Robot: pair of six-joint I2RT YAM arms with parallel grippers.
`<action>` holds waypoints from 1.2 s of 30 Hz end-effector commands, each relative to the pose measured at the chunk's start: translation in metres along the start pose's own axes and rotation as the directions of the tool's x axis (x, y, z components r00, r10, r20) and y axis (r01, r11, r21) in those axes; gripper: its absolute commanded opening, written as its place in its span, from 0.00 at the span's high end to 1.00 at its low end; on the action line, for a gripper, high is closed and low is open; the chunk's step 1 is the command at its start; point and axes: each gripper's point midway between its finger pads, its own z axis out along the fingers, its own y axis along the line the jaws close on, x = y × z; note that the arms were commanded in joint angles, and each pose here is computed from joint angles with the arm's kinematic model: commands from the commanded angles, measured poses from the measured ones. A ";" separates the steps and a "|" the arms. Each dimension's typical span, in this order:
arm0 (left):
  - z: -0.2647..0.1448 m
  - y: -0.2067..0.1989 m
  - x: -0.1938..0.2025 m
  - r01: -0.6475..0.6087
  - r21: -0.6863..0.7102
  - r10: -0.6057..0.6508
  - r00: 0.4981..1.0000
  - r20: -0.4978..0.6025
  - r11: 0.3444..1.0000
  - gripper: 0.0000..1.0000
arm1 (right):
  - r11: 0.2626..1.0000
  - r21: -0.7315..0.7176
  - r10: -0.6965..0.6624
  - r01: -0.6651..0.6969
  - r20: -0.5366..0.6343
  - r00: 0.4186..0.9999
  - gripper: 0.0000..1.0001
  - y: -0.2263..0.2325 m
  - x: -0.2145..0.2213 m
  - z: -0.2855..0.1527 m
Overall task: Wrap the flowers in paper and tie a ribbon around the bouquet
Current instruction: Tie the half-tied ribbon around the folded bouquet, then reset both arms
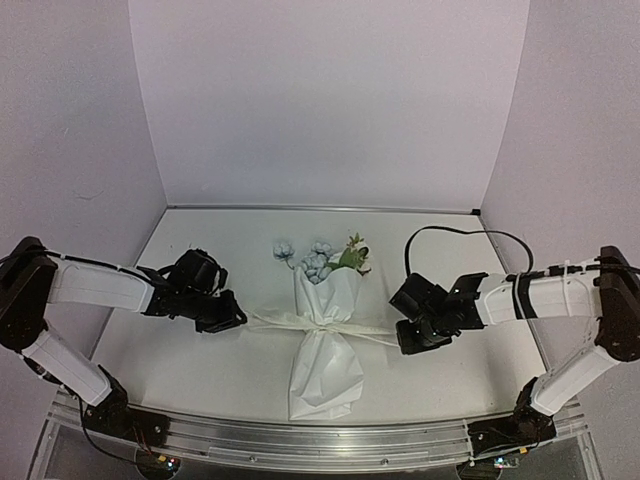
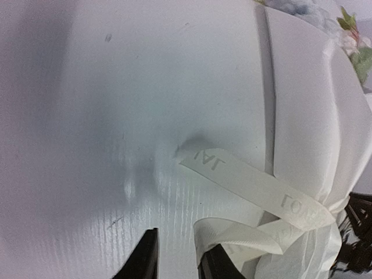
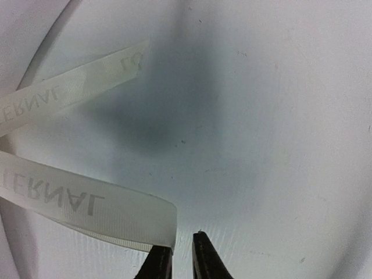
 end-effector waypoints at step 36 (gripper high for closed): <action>-0.214 -0.100 -0.125 -0.217 0.067 0.138 0.802 0.582 0.974 0.00 | 0.989 0.090 0.064 -0.120 0.474 0.878 0.02 -0.112 -0.029 -0.146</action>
